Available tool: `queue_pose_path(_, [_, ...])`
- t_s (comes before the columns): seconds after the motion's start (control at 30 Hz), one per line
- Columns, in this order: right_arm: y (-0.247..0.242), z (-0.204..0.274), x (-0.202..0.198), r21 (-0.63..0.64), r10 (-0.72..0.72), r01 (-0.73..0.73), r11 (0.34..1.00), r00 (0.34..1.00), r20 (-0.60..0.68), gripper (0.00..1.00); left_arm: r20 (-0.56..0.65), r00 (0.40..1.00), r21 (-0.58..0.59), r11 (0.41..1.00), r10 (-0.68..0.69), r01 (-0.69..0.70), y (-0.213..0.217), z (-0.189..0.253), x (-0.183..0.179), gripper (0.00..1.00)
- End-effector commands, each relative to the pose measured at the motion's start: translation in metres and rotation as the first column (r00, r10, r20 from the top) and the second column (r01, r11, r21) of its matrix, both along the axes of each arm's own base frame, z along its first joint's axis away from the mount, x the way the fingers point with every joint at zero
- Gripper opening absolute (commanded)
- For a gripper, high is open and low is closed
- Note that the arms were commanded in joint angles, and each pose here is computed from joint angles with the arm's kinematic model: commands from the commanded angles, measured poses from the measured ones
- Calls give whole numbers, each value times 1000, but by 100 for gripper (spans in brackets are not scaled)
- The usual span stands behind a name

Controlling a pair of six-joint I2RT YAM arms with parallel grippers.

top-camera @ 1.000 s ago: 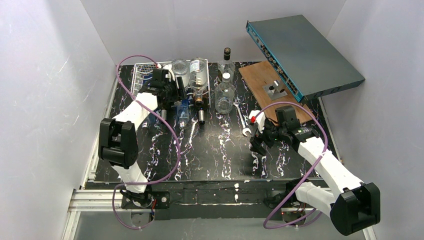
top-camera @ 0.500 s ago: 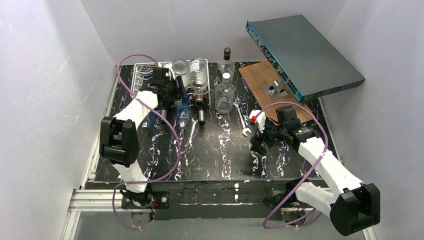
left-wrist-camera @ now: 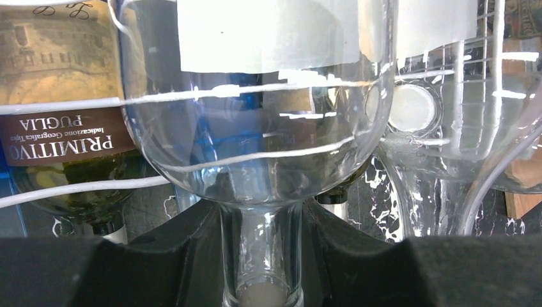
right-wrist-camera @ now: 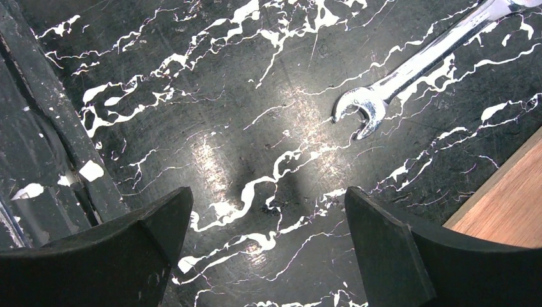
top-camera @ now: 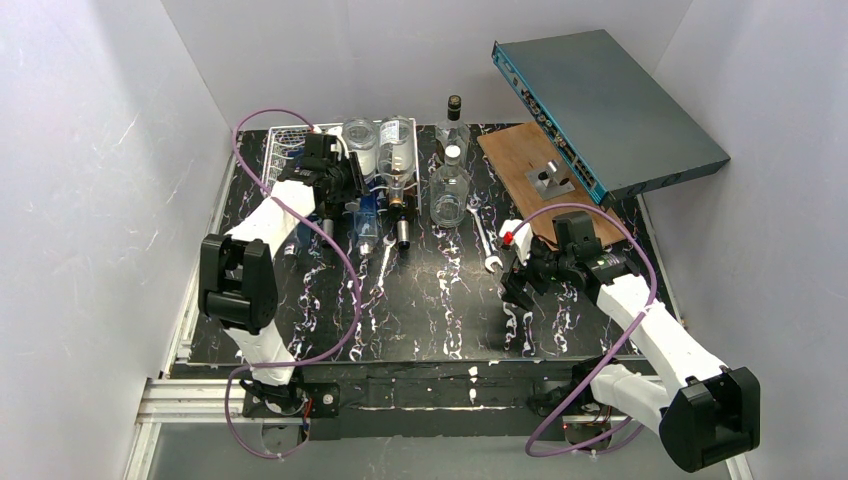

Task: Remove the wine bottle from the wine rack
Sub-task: Pick up the wine bottle from the wine rack.

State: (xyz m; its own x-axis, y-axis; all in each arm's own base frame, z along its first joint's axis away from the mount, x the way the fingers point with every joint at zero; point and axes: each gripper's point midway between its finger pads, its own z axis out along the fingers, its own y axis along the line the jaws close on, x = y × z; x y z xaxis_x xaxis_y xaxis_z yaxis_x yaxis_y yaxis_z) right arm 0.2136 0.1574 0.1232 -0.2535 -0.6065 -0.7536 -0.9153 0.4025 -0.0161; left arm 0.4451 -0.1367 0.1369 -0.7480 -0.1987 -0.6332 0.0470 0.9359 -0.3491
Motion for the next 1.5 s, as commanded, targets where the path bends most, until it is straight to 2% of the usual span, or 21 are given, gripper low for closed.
queue_pose_path(0.0, [1,7,3,19,9,-10,1000,999,39,98,176,984,34,999,-19,14,6,62,11,0])
queue_pose_path(0.3, [0,6,3,21,6,-7,1000,999,37,98,291,957,29,999,17,-26,14,106,15,0])
queue_pose_path(1.47, [-1,6,4,24,3,-3,1000,999,34,98,397,917,-9,1000,30,-29,24,160,-10,0])
